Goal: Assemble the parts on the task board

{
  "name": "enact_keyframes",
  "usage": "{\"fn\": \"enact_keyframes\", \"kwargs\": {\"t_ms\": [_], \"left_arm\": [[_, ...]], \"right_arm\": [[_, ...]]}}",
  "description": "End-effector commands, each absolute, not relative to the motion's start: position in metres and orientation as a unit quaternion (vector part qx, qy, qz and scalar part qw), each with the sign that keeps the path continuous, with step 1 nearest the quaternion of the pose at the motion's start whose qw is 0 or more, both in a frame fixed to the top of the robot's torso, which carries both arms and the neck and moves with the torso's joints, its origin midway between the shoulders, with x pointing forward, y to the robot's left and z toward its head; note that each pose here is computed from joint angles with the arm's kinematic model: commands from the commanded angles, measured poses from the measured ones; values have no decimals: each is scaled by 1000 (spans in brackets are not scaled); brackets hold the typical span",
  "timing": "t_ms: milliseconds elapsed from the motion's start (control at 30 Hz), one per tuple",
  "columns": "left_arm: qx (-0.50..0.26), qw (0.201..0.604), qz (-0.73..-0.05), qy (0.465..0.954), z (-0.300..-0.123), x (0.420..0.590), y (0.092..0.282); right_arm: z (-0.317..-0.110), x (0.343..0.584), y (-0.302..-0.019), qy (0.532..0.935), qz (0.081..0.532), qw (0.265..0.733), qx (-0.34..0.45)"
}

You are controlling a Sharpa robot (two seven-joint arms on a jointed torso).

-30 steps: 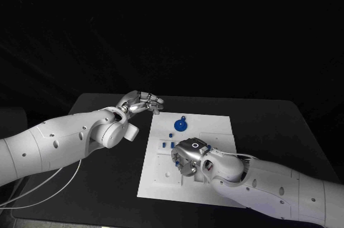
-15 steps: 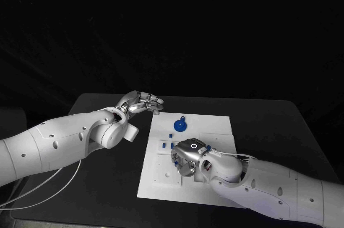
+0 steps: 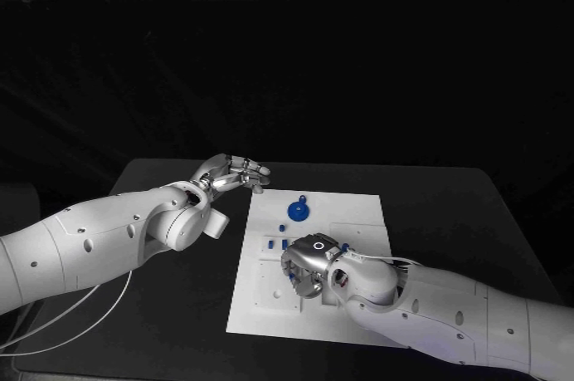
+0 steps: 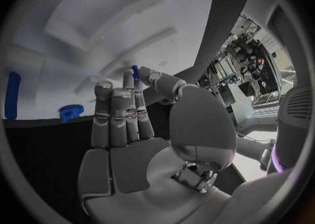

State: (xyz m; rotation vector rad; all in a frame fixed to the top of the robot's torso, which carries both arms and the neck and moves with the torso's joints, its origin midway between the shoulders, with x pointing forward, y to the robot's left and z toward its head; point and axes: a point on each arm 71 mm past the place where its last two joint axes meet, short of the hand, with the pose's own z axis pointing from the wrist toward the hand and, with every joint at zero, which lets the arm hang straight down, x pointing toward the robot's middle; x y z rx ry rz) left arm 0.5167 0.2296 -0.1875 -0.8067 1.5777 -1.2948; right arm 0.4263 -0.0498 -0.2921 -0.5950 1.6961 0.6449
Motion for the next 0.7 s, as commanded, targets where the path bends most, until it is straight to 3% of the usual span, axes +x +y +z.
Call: {"fn": "enact_keyframes", "kwargs": {"t_ms": [33, 500, 700], "left_arm": [[-321, 454, -532, 639, -186, 516, 227], [-327, 452, -531, 638, -186, 516, 229], [-333, 456, -531, 633, -186, 517, 232]], "right_arm": [[-299, 424, -50, 736, 274, 563, -259], [-292, 424, -63, 728, 302, 583, -199], [-282, 418, -73, 712, 336, 595, -160]]}}
